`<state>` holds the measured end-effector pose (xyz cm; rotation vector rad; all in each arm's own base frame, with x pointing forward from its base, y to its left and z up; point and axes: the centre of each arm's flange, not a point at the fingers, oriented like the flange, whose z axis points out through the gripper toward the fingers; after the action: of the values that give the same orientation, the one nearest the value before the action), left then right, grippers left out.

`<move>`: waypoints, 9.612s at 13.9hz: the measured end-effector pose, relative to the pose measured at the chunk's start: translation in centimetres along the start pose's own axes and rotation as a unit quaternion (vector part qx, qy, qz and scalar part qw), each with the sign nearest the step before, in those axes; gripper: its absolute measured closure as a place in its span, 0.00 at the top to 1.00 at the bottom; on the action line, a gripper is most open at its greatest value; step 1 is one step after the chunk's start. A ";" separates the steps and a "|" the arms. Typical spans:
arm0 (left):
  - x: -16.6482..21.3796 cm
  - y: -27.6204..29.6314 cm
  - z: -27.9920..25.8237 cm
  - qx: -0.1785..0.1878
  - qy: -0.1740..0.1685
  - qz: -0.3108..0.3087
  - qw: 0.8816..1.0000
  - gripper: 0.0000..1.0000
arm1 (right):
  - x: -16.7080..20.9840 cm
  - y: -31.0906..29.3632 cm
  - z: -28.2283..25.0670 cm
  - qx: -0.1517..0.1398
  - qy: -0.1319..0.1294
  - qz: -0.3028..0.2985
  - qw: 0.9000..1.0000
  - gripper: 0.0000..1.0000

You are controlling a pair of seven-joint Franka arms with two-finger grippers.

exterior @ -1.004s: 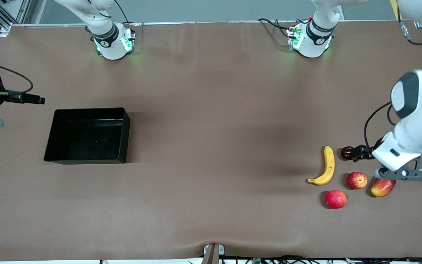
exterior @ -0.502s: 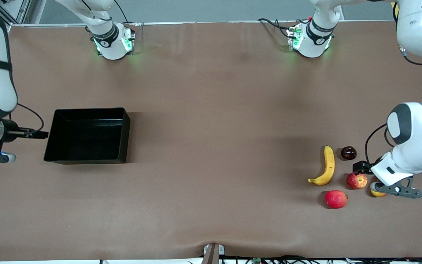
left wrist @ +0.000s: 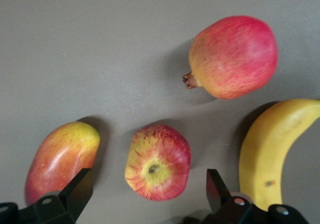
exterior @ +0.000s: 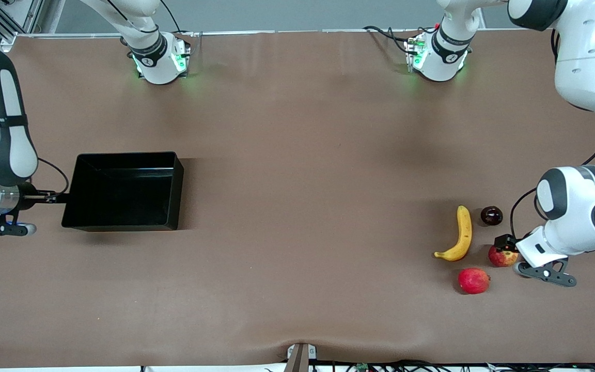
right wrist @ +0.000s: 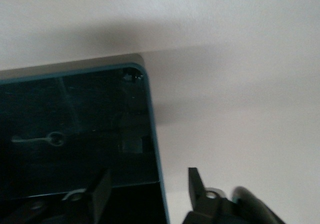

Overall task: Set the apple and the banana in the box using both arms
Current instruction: 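Reach the left gripper to the red-yellow apple while the right gripper reaches the box, then grasp the apple with the left gripper while the right gripper drags the box, then lift the apple with the left gripper while the right gripper releases the box, then carry the apple over the box with the left gripper while the right gripper retracts, then open the left gripper to drop the apple into the black box, then move the left gripper over to the yellow banana, then close the left gripper on the banana's middle, then lift the banana and carry it toward the black box with the left gripper, then lower the banana into the box and open the left gripper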

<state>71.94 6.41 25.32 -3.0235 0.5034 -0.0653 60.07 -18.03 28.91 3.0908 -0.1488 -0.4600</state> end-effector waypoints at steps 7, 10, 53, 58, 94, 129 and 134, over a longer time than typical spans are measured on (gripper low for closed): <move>0.2 0.6 2.4 0.001 0.001 0.008 1.000 1.00 | -1.8 1.8 5.4 0.020 -0.022 -0.017 0.999 0.05; 0.2 0.6 3.1 0.002 0.002 0.011 1.000 0.95 | -2.2 0.1 3.4 0.083 -0.043 0.000 0.996 0.06; 1.4 48.7 -8.7 -0.005 -0.013 -0.103 0.995 0.64 | -18.9 -17.4 -38.1 0.044 0.088 0.133 0.986 1.00; 0.3 49.7 -3.0 -0.002 -0.040 -0.097 0.994 0.64 | -20.1 -16.2 -34.4 0.012 0.073 0.098 0.992 1.00; -0.6 11.7 1.9 -0.013 -0.035 0.037 0.999 0.97 | -20.7 -12.4 -33.5 0.051 0.065 0.048 0.995 1.00; 2.2 47.6 -15.4 -0.084 0.003 -0.067 0.994 0.36 | -21.1 -12.0 -33.0 0.051 0.044 0.051 0.996 1.00; 2.8 54.0 -11.2 -0.062 0.012 -0.093 0.994 0.36 | -21.1 -11.8 -33.0 0.051 0.043 0.053 0.996 1.00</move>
<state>56.63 -46.24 32.14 -3.1874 0.2354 -0.0849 50.70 -4.25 66.25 3.1755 -0.3422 -0.3247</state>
